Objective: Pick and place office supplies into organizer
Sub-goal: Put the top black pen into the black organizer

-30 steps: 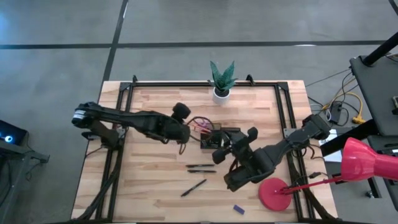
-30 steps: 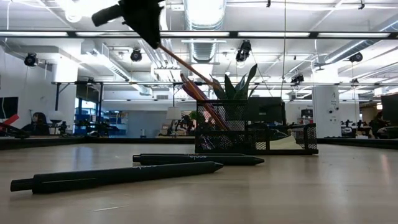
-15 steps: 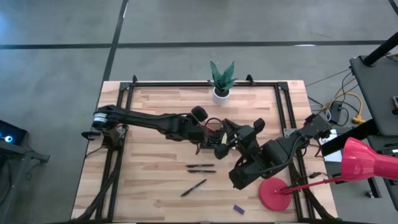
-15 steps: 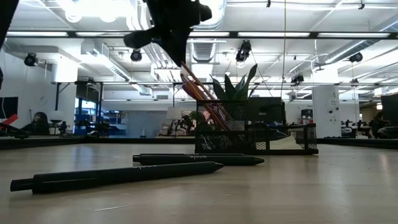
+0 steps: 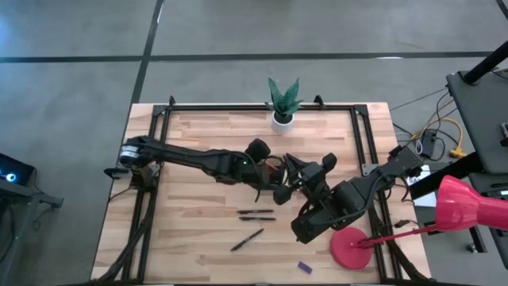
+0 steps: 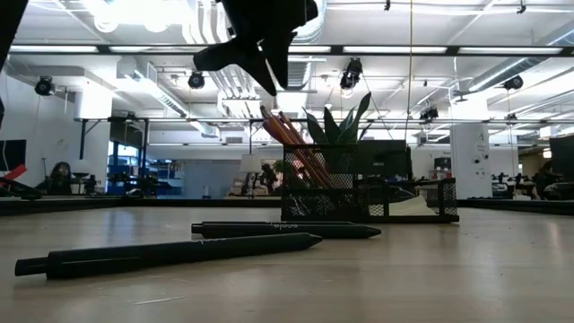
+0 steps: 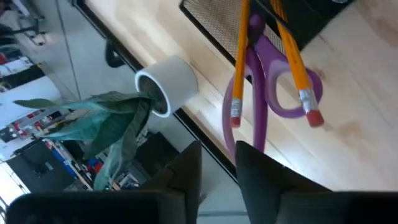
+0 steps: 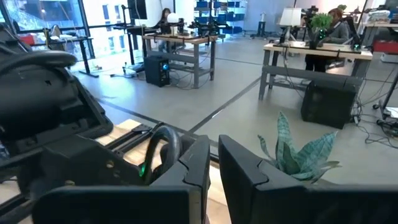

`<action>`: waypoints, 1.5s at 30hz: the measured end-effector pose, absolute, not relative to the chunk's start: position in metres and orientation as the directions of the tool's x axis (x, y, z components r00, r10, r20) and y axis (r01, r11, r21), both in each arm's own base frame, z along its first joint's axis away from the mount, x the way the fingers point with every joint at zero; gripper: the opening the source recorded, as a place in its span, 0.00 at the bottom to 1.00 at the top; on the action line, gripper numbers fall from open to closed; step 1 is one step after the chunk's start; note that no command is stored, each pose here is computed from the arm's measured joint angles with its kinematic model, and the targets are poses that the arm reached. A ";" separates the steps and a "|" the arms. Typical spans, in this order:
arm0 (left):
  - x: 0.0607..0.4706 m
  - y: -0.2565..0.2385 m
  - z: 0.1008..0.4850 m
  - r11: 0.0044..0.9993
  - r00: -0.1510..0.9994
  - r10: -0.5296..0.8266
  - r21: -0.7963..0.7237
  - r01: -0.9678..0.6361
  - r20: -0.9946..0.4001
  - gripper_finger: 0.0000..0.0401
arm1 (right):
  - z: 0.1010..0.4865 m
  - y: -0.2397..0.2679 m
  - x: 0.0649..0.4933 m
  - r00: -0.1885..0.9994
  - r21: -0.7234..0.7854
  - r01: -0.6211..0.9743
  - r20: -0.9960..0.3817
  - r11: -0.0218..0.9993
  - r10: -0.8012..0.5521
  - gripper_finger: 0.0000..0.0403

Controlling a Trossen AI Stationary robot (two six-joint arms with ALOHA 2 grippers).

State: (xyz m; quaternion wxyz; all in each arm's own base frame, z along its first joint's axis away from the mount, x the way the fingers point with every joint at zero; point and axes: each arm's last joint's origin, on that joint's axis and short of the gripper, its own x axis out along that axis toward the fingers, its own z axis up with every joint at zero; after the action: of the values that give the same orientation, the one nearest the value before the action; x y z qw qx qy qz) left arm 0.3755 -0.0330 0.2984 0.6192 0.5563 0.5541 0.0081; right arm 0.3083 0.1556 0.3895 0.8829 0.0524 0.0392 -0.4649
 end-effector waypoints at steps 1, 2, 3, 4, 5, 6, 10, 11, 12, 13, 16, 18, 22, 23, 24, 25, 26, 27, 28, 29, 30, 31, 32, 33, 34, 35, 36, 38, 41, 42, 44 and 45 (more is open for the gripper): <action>0.375 -0.034 0.299 0.386 0.390 0.625 0.702 0.599 -0.676 0.23 | 0.389 0.156 0.308 0.566 0.055 0.824 -0.119 0.563 -0.816 0.07; 0.375 -0.036 0.300 0.399 0.393 0.626 0.709 0.581 -0.674 0.24 | 0.388 0.156 0.308 0.566 0.057 0.824 -0.119 0.563 -0.816 0.07; 0.374 -0.037 0.300 0.419 0.393 0.629 0.718 0.555 -0.671 0.26 | 0.387 0.157 0.308 0.567 0.059 0.824 -0.120 0.564 -0.815 0.07; 0.372 -0.038 0.302 0.442 0.391 0.636 0.729 0.523 -0.665 0.27 | 0.387 0.158 0.308 0.569 0.058 0.822 -0.120 0.566 -0.814 0.07; 0.368 -0.040 0.305 0.472 0.388 0.638 0.736 0.485 -0.665 0.29 | 0.386 0.159 0.307 0.572 0.056 0.820 -0.121 0.569 -0.812 0.07; 0.364 -0.041 0.306 0.507 0.375 0.637 0.733 0.454 -0.673 0.30 | 0.386 0.160 0.306 0.577 0.047 0.816 -0.127 0.576 -0.807 0.07; 0.339 -0.051 0.313 0.757 0.315 0.498 0.583 0.297 -0.808 0.32 | 0.378 0.164 0.302 0.607 -0.043 0.768 -0.270 0.639 -0.747 0.07; 0.334 -0.054 0.315 0.827 0.300 0.424 0.500 0.255 -0.854 0.32 | 0.375 0.164 0.302 0.609 -0.053 0.750 -0.335 0.659 -0.719 0.07; 0.330 -0.057 0.317 0.886 0.301 0.339 0.410 0.215 -0.891 0.32 | 0.370 0.164 0.300 0.601 -0.058 0.734 -0.409 0.677 -0.687 0.07; 0.325 -0.061 0.318 0.927 0.305 0.260 0.325 0.186 -0.916 0.32 | 0.366 0.162 0.300 0.582 -0.053 0.727 -0.484 0.685 -0.654 0.07; 0.312 -0.071 0.314 0.969 0.366 0.150 0.210 0.130 -0.918 0.32 | 0.345 0.157 0.301 0.489 -0.035 0.731 -0.669 0.681 -0.559 0.07; 0.302 -0.074 0.304 0.978 0.407 0.127 0.182 0.099 -0.904 0.32 | 0.328 0.153 0.301 0.411 -0.049 0.734 -0.762 0.677 -0.501 0.07; 0.277 -0.072 0.270 0.996 0.416 0.062 0.081 0.028 -0.907 0.32 | 0.292 0.153 0.306 0.344 -0.087 0.676 -0.841 0.732 -0.417 0.07; 0.270 -0.071 0.261 0.999 0.417 0.027 0.035 0.012 -0.909 0.32 | 0.283 0.155 0.308 0.360 -0.089 0.639 -0.843 0.764 -0.400 0.07; 0.263 -0.072 0.252 1.000 0.431 -0.010 -0.013 -0.003 -0.902 0.32 | 0.276 0.158 0.311 0.385 -0.088 0.593 -0.842 0.800 -0.378 0.07; 0.256 -0.074 0.243 0.998 0.448 -0.050 -0.063 -0.014 -0.893 0.32 | 0.270 0.162 0.313 0.414 -0.083 0.541 -0.840 0.837 -0.352 0.07; 0.250 -0.075 0.236 0.993 0.475 -0.091 -0.117 -0.024 -0.875 0.32 | 0.265 0.166 0.315 0.442 -0.079 0.484 -0.837 0.872 -0.322 0.07; 0.244 -0.077 0.231 0.985 0.514 -0.131 -0.171 -0.031 -0.848 0.32 | 0.260 0.169 0.318 0.467 -0.076 0.419 -0.836 0.905 -0.286 0.07; 0.239 -0.079 0.226 0.975 0.558 -0.162 -0.219 -0.037 -0.814 0.32 | 0.256 0.171 0.320 0.483 -0.071 0.355 -0.840 0.932 -0.248 0.07; 0.235 -0.081 0.223 0.961 0.608 -0.195 -0.274 -0.039 -0.770 0.32 | 0.251 0.173 0.322 0.489 -0.067 0.298 -0.846 0.952 -0.213 0.07; 0.232 -0.082 0.220 0.947 0.655 -0.215 -0.319 -0.043 -0.725 0.32 | 0.246 0.174 0.324 0.492 -0.058 0.255 -0.851 0.965 -0.182 0.07; 0.230 -0.083 0.218 0.931 0.697 -0.235 -0.362 -0.038 -0.677 0.32 | 0.241 0.174 0.326 0.487 -0.057 0.223 -0.858 0.973 -0.162 0.07; 0.227 -0.082 0.216 0.918 0.734 -0.248 -0.396 -0.031 -0.632 0.32 | 0.237 0.172 0.328 0.473 -0.062 0.201 -0.868 0.978 -0.152 0.07; 0.225 -0.082 0.213 0.908 0.759 -0.249 -0.419 -0.034 -0.601 0.32 | 0.232 0.169 0.331 0.457 -0.069 0.189 -0.877 0.980 -0.150 0.07; 0.223 -0.081 0.210 0.900 0.777 -0.245 -0.434 -0.040 -0.580 0.32 | 0.226 0.167 0.333 0.439 -0.076 0.176 -0.886 0.982 -0.147 0.07; 0.222 -0.080 0.206 0.898 0.786 -0.236 -0.437 -0.048 -0.572 0.32 | 0.221 0.165 0.336 0.417 -0.076 0.160 -0.898 0.984 -0.137 0.07; 0.221 -0.079 0.202 0.901 0.789 -0.222 -0.430 -0.060 -0.574 0.32 | 0.215 0.162 0.339 0.395 -0.076 0.143 -0.910 0.987 -0.127 0.07; 0.220 -0.078 0.195 0.907 0.775 -0.206 -0.414 -0.078 -0.598 0.32 | 0.204 0.158 0.346 0.358 -0.065 0.106 -0.928 0.992 -0.099 0.07; 0.222 -0.079 0.186 0.912 0.754 -0.196 -0.399 -0.094 -0.627 0.32 | 0.191 0.153 0.353 0.325 -0.085 0.066 -0.940 0.994 -0.102 0.07; 0.224 -0.079 0.184 0.913 0.748 -0.197 -0.397 -0.096 -0.634 0.32 | 0.189 0.152 0.355 0.325 -0.091 0.045 -0.940 0.995 -0.101 0.08; 0.226 -0.080 0.179 0.915 0.736 -0.194 -0.389 -0.103 -0.649 0.32 | 0.184 0.151 0.358 0.315 -0.110 0.005 -0.943 0.994 -0.106 0.10; 0.227 -0.080 0.177 0.916 0.731 -0.192 -0.386 -0.105 -0.654 0.32 | 0.183 0.150 0.358 0.315 -0.115 -0.011 -0.943 0.993 -0.106 0.12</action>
State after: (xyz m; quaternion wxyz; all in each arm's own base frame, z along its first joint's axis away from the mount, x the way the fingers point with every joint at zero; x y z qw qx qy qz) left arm 0.2271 -0.0804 0.1769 0.9080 -0.2031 0.3657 -0.0240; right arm 0.3583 0.1500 0.1829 0.8093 -0.0499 0.5845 -0.0291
